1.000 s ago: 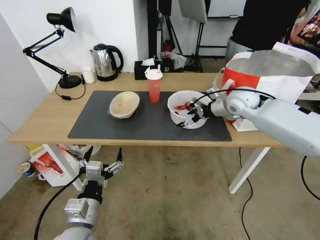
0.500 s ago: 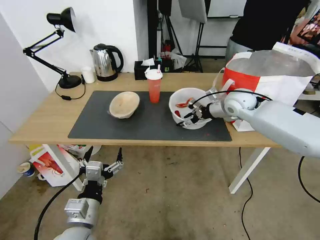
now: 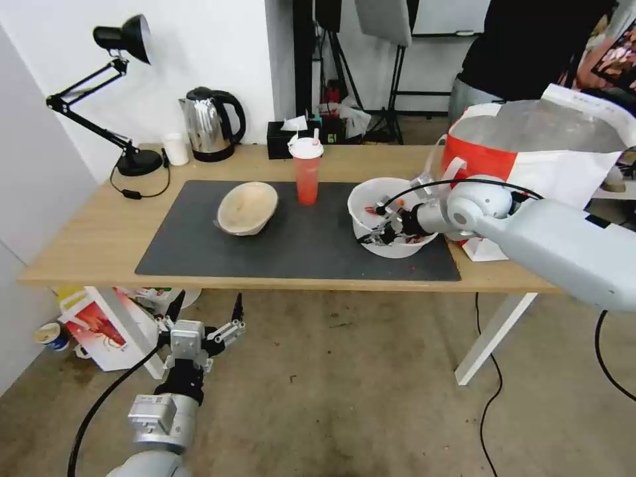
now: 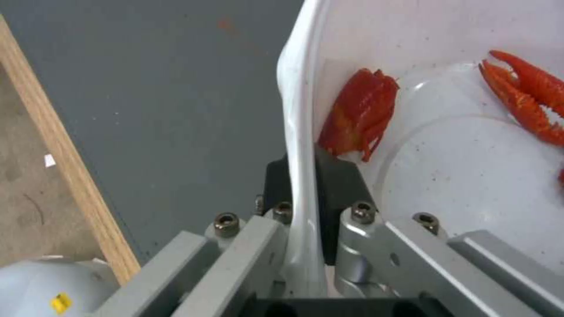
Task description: Pick up the trash from the table and place it into the takeout bag.
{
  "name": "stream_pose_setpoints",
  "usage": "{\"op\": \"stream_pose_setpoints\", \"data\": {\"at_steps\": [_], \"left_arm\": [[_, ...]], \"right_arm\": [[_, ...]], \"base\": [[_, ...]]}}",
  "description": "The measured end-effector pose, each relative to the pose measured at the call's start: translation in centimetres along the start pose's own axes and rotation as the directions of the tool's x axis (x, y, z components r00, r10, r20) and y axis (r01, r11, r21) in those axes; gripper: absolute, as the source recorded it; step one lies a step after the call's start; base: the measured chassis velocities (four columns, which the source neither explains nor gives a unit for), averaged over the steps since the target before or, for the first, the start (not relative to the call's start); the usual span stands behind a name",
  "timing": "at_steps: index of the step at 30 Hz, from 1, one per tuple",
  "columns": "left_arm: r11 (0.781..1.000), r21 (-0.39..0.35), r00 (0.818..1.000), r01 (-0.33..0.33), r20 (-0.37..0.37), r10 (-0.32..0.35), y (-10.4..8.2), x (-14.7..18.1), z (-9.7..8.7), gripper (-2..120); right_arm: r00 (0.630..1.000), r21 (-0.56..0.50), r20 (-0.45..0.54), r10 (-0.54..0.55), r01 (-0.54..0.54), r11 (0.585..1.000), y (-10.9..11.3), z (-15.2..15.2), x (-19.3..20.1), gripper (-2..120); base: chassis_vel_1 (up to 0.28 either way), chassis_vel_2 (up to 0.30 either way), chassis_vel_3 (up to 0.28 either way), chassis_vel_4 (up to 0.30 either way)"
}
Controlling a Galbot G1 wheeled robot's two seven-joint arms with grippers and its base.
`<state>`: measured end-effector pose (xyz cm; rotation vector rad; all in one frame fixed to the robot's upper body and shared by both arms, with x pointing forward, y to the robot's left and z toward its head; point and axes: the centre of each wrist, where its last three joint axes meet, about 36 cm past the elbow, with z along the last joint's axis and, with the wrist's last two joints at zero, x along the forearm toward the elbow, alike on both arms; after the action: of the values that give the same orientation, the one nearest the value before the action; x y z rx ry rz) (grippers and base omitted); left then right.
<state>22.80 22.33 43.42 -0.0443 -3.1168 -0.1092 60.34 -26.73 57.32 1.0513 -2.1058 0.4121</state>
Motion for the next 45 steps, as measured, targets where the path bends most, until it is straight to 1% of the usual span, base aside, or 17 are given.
{"op": "stream_pose_setpoints", "data": {"at_steps": [10,17,22,25,28,35,39,40,44,45], "left_arm": [[1.0,0.0,1.0,0.0,0.0,0.0,0.0,0.0,0.0,100],[1.0,0.0,1.0,0.0,0.0,0.0,0.0,0.0,0.0,100],[1.0,0.0,1.0,0.0,0.0,0.0,0.0,0.0,0.0,100],[1.0,0.0,1.0,0.0,0.0,0.0,0.0,0.0,0.0,100],[1.0,0.0,1.0,0.0,0.0,0.0,0.0,0.0,0.0,100],[1.0,0.0,1.0,0.0,0.0,0.0,0.0,0.0,0.0,100],[1.0,0.0,1.0,0.0,0.0,0.0,0.0,0.0,0.0,100],[1.0,0.0,1.0,0.0,0.0,0.0,0.0,0.0,0.0,100],[1.0,0.0,1.0,0.0,0.0,0.0,0.0,0.0,0.0,100],[1.0,0.0,1.0,0.0,0.0,0.0,0.0,0.0,0.0,100]], "right_arm": [[1.0,0.0,0.006,0.011,-0.011,1.0,0.2,-0.2,0.2,0],[0.999,0.001,0.052,-0.015,0.014,1.0,0.9,-1.4,1.1,0],[0.994,0.005,0.099,-0.036,0.036,0.999,1.2,-2.7,2.3,0],[0.986,0.016,0.155,-0.062,0.06,0.998,1.7,-3.9,3.4,0],[0.98,0.035,0.182,-0.081,0.076,0.997,2.2,-4.7,4.0,0],[0.968,0.073,0.224,-0.11,0.096,0.993,3.3,-6.2,5.8,0],[0.955,0.107,0.261,-0.139,0.114,0.988,4.4,-7.9,7.4,0],[0.955,0.107,0.261,-0.139,0.114,0.988,4.4,-7.9,7.4,0],[0.94,0.149,0.3,-0.16,0.119,0.982,5.4,-10.1,9.7,0],[0.94,0.149,0.3,-0.16,0.119,0.982,5.4,-10.1,9.7,0]], "base": [[0.0,0.0,0.0,0.0],[0.0,0.0,0.0,0.0],[0.0,0.0,0.0,0.0],[0.0,0.0,0.0,0.0],[0.0,0.0,0.0,0.0],[0.0,0.0,0.0,0.0],[0.0,0.0,0.0,0.0],[0.0,0.0,0.0,0.0],[0.0,0.0,0.0,0.0],[0.0,0.0,0.0,0.0]]}}
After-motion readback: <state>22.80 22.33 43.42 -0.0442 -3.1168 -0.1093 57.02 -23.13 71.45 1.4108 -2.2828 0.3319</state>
